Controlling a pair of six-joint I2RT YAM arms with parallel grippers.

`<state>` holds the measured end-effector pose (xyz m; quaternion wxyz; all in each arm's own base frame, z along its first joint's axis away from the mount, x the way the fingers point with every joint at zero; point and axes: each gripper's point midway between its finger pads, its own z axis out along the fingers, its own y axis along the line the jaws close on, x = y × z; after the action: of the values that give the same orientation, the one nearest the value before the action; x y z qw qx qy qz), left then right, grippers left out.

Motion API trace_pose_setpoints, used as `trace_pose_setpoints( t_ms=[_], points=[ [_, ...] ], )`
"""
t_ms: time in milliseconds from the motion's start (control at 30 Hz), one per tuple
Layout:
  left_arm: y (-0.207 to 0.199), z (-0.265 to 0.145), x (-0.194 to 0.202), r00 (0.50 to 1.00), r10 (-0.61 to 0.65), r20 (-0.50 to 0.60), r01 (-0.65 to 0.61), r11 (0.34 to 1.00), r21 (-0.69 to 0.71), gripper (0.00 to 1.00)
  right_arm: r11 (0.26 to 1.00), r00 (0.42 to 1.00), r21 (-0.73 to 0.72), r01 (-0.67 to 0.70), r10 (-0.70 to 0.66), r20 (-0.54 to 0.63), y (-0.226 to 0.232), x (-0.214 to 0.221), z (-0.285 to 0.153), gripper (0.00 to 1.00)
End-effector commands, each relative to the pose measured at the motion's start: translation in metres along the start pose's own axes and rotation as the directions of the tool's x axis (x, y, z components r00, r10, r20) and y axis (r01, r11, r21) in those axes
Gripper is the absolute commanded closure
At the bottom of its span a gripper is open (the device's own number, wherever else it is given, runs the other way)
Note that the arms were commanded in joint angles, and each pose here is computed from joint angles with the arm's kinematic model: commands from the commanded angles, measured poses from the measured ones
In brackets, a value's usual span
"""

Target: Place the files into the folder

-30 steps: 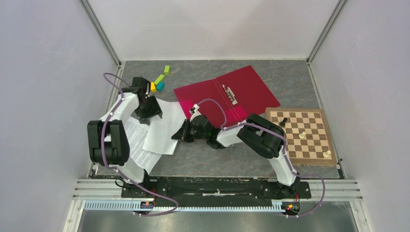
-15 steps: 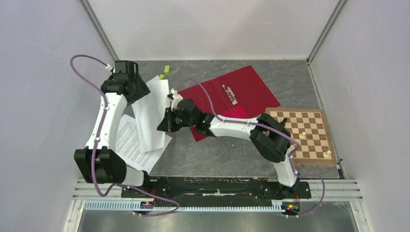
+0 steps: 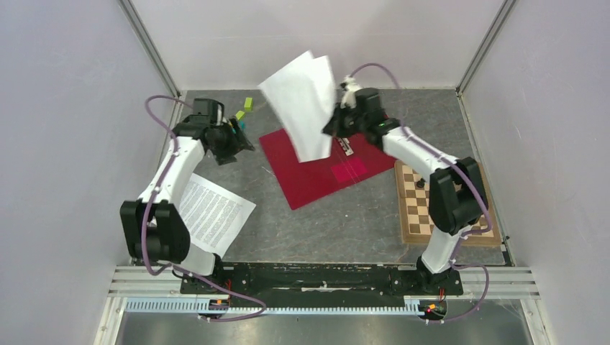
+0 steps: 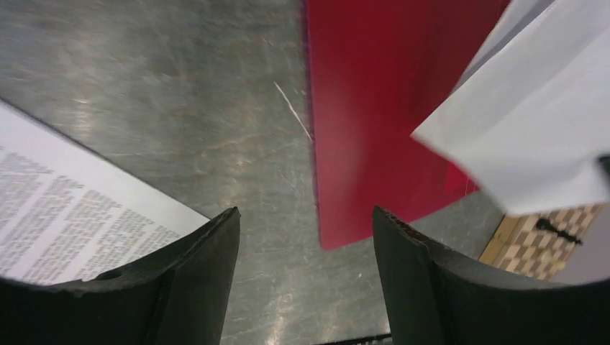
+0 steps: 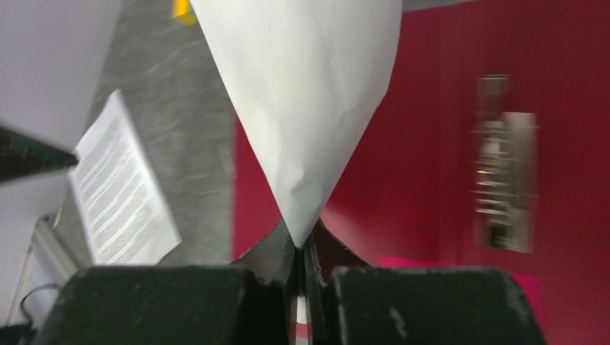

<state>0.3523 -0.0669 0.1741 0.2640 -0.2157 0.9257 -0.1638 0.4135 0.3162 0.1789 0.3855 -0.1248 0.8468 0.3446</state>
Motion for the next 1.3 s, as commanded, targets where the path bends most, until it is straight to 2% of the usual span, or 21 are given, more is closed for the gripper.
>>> trace_pose_setpoints(
  t_ms=[0, 100, 233, 533, 767, 900, 1000, 1100, 1267],
  points=[
    [-0.042, 0.027, 0.035, 0.992, 0.036, -0.118, -0.023, 0.993, 0.111, 0.26, 0.998, 0.999, 0.058, -0.016, 0.019, -0.043, -0.078, -0.018, -0.042, 0.96],
    [-0.043, 0.045, 0.051, 0.987, 0.031, -0.156, -0.017, 0.996, 0.088, 0.26, 0.978, 0.993, 0.208, -0.028, 0.050, -0.103, -0.142, -0.021, -0.054, 0.96],
    [-0.043, 0.066, 0.067, 0.979, 0.010, -0.205, 0.005, 0.997, 0.073, 0.26, 0.912, 0.979, 0.410, 0.024, 0.061, -0.192, -0.202, -0.013, -0.066, 0.97],
    [-0.036, 0.078, 0.076, 0.972, 0.032, -0.232, -0.025, 0.999, 0.031, 0.26, 0.799, 0.934, 0.590, 0.117, 0.114, -0.340, -0.261, 0.022, -0.083, 0.99],
    [-0.034, 0.079, 0.074, 0.971, 0.043, -0.235, -0.040, 0.999, 0.015, 0.26, 0.722, 0.916, 0.671, 0.169, 0.136, -0.378, -0.275, 0.036, -0.109, 0.99],
    [-0.036, 0.077, 0.072, 0.972, 0.047, -0.231, -0.044, 0.999, 0.018, 0.26, 0.757, 0.915, 0.635, 0.152, 0.135, -0.379, -0.268, 0.042, -0.103, 0.97],
    [-0.037, 0.075, 0.071, 0.972, 0.048, -0.229, -0.045, 0.999, 0.018, 0.26, 0.810, 0.915, 0.574, 0.120, 0.134, -0.380, -0.257, 0.051, -0.093, 0.88],
    [-0.037, 0.071, 0.068, 0.974, 0.054, -0.221, -0.053, 0.999, 0.013, 0.26, 0.844, 0.925, 0.529, 0.095, 0.122, -0.361, -0.247, 0.054, -0.087, 0.85],
    [-0.036, 0.068, 0.067, 0.975, 0.056, -0.214, -0.056, 0.998, 0.006, 0.26, 0.821, 0.919, 0.560, 0.112, 0.130, -0.373, -0.252, 0.059, -0.089, 0.84]
  ],
)
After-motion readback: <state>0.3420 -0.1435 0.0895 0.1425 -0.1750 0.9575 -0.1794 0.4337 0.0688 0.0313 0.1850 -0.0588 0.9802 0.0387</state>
